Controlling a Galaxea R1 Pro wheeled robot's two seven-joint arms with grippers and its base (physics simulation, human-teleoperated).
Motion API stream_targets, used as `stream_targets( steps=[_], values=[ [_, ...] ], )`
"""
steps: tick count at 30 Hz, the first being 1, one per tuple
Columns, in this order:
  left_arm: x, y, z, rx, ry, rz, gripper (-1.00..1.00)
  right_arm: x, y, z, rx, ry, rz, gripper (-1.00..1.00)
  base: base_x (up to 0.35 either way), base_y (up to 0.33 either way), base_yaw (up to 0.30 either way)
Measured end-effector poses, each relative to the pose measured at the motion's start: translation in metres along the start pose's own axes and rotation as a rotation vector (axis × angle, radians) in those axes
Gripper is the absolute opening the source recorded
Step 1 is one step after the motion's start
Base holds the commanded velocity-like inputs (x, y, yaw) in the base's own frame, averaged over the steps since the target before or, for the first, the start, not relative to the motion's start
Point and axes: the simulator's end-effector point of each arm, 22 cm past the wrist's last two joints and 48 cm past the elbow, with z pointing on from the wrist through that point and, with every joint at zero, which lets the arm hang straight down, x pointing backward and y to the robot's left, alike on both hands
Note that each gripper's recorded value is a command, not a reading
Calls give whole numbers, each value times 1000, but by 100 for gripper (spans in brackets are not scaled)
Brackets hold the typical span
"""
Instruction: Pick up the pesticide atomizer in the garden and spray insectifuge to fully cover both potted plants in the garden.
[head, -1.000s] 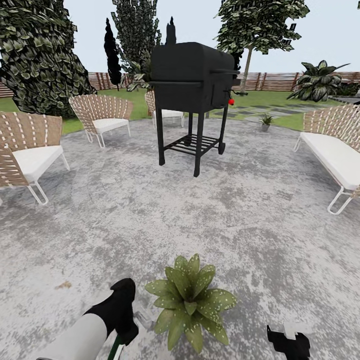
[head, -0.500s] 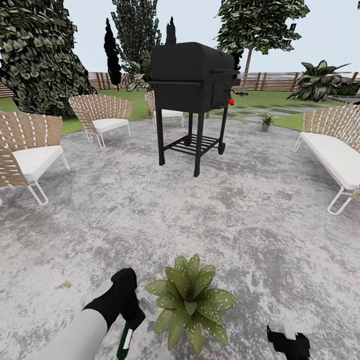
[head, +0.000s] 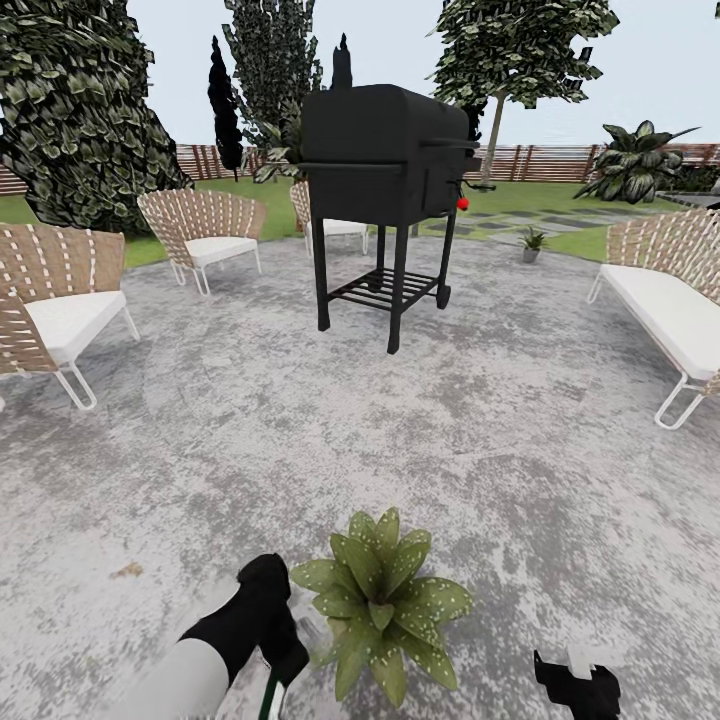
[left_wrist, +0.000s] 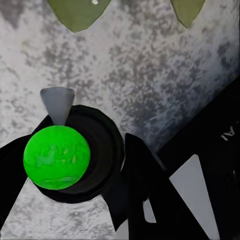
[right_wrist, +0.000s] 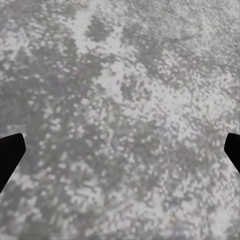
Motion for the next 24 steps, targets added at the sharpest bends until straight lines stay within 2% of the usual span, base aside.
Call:
stream_targets(
  steps=[2, 4, 8, 11, 14, 17, 18, 20, 22, 23, 24],
  values=[
    [-8, 7, -9, -13, -12, 0, -100, 0, 0, 0, 0, 0, 0, 100, 0, 0, 0],
    [-5, 26, -17, -39, -14, -10, -100, 0, 0, 0, 0, 0, 0, 100, 0, 0, 0],
    [23, 43, -10, -51, 26, -34, -100, 0, 0, 0, 0, 0, 0, 100, 0, 0, 0],
    [36, 27, 7, -22, 52, -35, -100, 0, 0, 0, 0, 0, 0, 100, 0, 0, 0],
    [21, 4, 10, -10, 44, 11, -100, 0, 0, 0, 0, 0, 0, 100, 0, 0, 0],
    [-8, 10, -13, -49, -15, 30, -100, 0, 0, 0, -1, 0, 0, 100, 0, 0, 0],
    [-21, 14, -27, -63, -51, 38, -100, 0, 0, 0, 0, 0, 0, 100, 0, 0, 0],
    [-48, 16, -58, -45, -110, 56, -100, 0, 0, 0, 0, 0, 0, 100, 0, 0, 0],
    [-62, 21, -80, -42, -133, 66, -100, 0, 0, 0, -1, 0, 0, 100, 0, 0, 0],
    [-63, 31, -89, -70, -123, 71, -100, 0, 0, 0, 0, 0, 0, 100, 0, 0, 0],
    [-60, 34, -90, -79, -113, 70, -100, 0, 0, 0, 0, 0, 0, 100, 0, 0, 0]
  ],
)
